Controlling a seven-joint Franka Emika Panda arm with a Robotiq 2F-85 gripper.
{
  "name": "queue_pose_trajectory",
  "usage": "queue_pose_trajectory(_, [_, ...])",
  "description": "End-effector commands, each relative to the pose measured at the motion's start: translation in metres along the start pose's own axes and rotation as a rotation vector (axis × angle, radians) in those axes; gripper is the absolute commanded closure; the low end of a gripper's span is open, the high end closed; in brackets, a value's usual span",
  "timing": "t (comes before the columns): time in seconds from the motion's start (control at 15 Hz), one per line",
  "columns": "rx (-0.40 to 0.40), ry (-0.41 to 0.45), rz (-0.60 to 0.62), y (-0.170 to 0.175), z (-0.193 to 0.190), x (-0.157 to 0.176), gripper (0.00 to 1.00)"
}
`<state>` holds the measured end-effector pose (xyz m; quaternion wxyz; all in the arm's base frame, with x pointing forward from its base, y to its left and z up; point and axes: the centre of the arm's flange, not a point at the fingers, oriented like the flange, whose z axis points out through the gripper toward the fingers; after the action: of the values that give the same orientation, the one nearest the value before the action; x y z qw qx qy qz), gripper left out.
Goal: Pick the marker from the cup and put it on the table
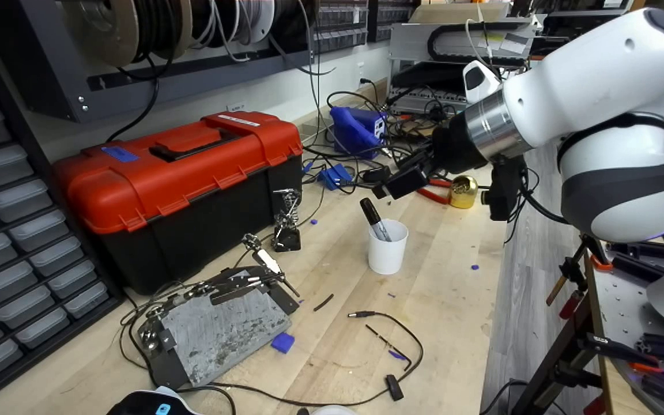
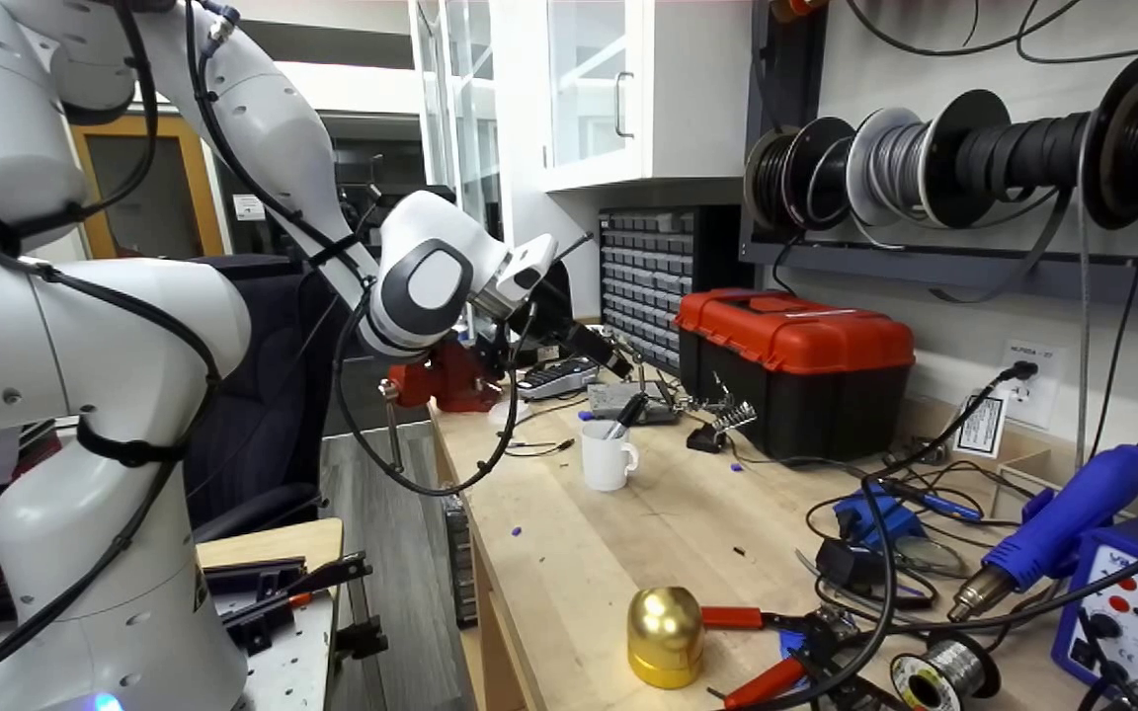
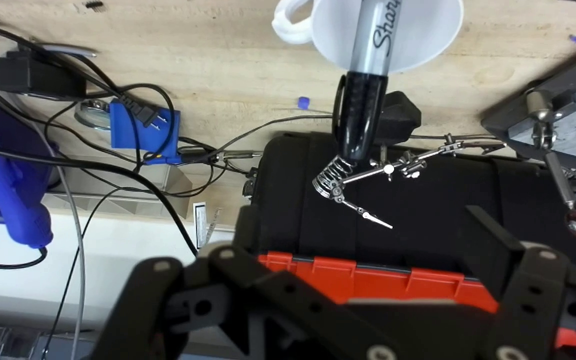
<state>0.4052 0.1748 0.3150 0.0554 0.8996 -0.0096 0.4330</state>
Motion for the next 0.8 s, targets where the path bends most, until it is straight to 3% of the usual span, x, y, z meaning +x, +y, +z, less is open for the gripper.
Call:
queue_pose_trajectory(0.0, [0.035,-0.046,0.008,0.012,0.01,0.02,0.0])
queue_pose_trajectory(0.73, [0.056,-0.213,-0.003,0.034,0.031,0.089,0.0])
